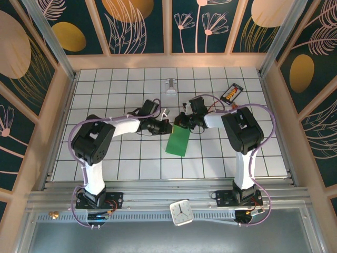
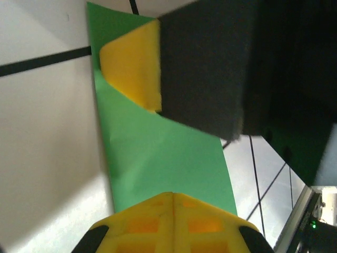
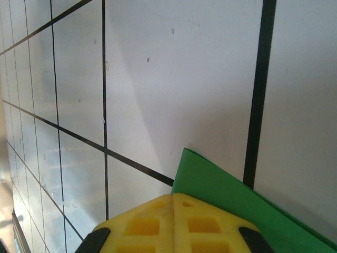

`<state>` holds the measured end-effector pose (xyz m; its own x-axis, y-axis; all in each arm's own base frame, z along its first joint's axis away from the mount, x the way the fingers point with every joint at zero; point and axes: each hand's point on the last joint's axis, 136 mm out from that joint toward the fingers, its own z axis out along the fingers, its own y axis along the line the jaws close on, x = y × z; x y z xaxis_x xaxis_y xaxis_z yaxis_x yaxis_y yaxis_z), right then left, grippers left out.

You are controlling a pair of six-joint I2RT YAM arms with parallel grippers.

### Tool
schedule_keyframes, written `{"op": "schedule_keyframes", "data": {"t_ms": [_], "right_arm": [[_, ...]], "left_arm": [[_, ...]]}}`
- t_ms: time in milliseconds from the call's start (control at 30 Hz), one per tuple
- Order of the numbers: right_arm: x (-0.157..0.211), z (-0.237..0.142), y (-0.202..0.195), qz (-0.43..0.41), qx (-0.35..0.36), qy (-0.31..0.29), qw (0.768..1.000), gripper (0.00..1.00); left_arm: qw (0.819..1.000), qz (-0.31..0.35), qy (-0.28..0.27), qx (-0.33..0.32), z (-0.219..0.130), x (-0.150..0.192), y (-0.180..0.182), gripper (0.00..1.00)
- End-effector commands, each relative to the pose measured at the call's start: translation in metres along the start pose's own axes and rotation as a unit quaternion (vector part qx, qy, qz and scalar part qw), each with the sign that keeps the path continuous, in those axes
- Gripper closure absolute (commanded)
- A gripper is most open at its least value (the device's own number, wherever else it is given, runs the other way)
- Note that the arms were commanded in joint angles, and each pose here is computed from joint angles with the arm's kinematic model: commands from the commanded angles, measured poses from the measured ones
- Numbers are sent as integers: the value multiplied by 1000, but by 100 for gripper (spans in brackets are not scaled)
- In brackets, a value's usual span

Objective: Fold a paper plane with a square sheet of paper (pick it up from the middle)
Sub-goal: First fold in half a square sheet of paper at the center of the table.

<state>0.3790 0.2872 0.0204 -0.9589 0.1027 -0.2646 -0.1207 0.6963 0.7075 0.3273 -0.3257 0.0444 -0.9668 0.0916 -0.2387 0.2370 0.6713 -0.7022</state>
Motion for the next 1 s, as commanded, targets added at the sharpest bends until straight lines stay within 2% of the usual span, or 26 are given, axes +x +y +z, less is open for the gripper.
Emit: {"op": "schedule_keyframes", "data": {"t_ms": [0,167,400,767,967], "right_arm": [[16,6,-40,18,52,14,998,100],[17,7,-42,18,55,16,998,100],[16,7,-43,18,60,15,998,100],[17,10,-48,23,68,20,997,100],[19,10,-51,22,75,21,997,100]], "left_arm": [[1000,-10,6,11,13,-6,3,100],[1000,-13,27,-9,24,2,20,100],[997,-18,72,-23,18,40,35,100],[993,-6,120,-14,8,87,33,100],[990,-23,142,-10,1,120,38,100]]}}
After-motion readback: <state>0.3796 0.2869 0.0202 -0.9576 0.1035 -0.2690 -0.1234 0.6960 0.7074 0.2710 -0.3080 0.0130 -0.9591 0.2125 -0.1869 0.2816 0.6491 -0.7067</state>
